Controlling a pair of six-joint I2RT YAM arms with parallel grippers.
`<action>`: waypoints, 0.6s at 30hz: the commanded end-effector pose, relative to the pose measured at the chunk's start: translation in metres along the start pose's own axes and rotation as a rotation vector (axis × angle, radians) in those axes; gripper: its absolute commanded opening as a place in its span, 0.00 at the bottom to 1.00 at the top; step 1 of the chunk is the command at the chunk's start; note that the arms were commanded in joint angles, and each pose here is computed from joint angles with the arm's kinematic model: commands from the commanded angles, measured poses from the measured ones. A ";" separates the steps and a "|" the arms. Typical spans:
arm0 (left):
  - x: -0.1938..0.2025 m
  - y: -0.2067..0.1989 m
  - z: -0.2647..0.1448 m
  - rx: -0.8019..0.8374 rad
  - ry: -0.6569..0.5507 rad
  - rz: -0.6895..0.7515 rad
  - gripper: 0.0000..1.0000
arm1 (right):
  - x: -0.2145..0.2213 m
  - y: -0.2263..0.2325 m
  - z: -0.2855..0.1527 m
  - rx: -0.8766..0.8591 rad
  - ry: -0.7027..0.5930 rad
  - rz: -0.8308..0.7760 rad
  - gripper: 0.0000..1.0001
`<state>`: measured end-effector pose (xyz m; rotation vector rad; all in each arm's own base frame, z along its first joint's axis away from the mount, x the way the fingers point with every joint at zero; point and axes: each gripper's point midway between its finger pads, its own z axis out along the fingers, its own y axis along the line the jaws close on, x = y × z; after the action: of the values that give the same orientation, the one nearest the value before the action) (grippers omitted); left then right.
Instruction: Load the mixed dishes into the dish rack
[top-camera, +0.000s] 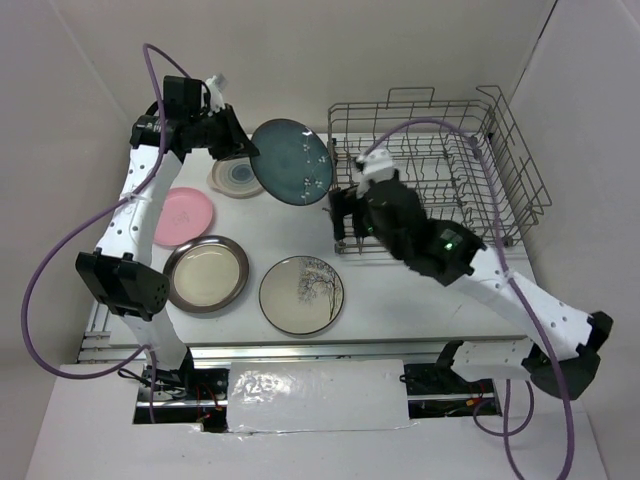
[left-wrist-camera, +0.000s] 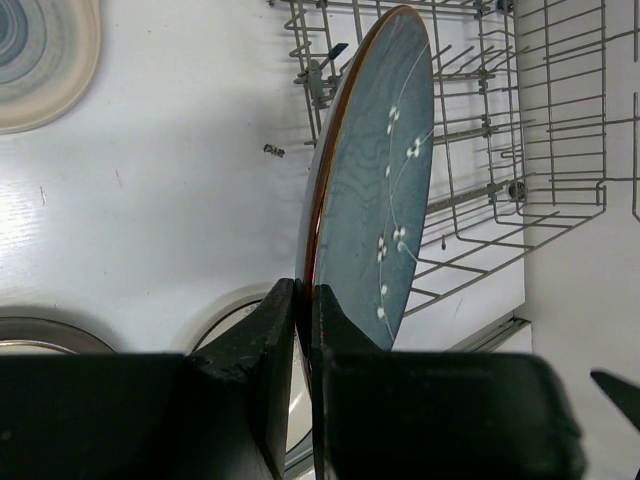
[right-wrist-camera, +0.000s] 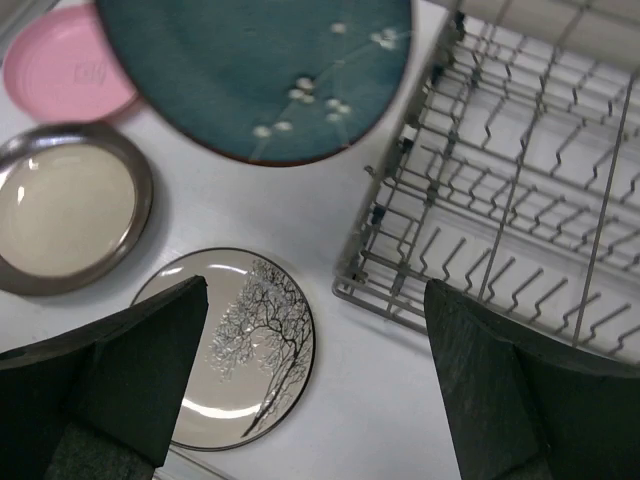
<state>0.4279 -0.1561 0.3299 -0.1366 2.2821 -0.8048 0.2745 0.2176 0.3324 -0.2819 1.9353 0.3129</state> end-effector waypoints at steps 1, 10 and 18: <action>-0.030 -0.050 -0.042 0.145 -0.150 0.045 0.00 | -0.025 0.022 -0.004 0.094 -0.159 -0.305 0.95; -0.019 -0.043 -0.045 0.112 -0.124 0.031 0.00 | -0.034 0.105 0.022 0.052 -0.263 -0.670 0.98; -0.013 -0.041 -0.050 0.096 -0.112 0.041 0.00 | -0.024 0.138 0.052 -0.007 -0.263 -0.706 1.00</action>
<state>0.4144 -0.1481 0.3210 -0.1767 2.3384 -0.7505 0.2764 0.3516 0.2996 -0.9558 1.5545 -0.1766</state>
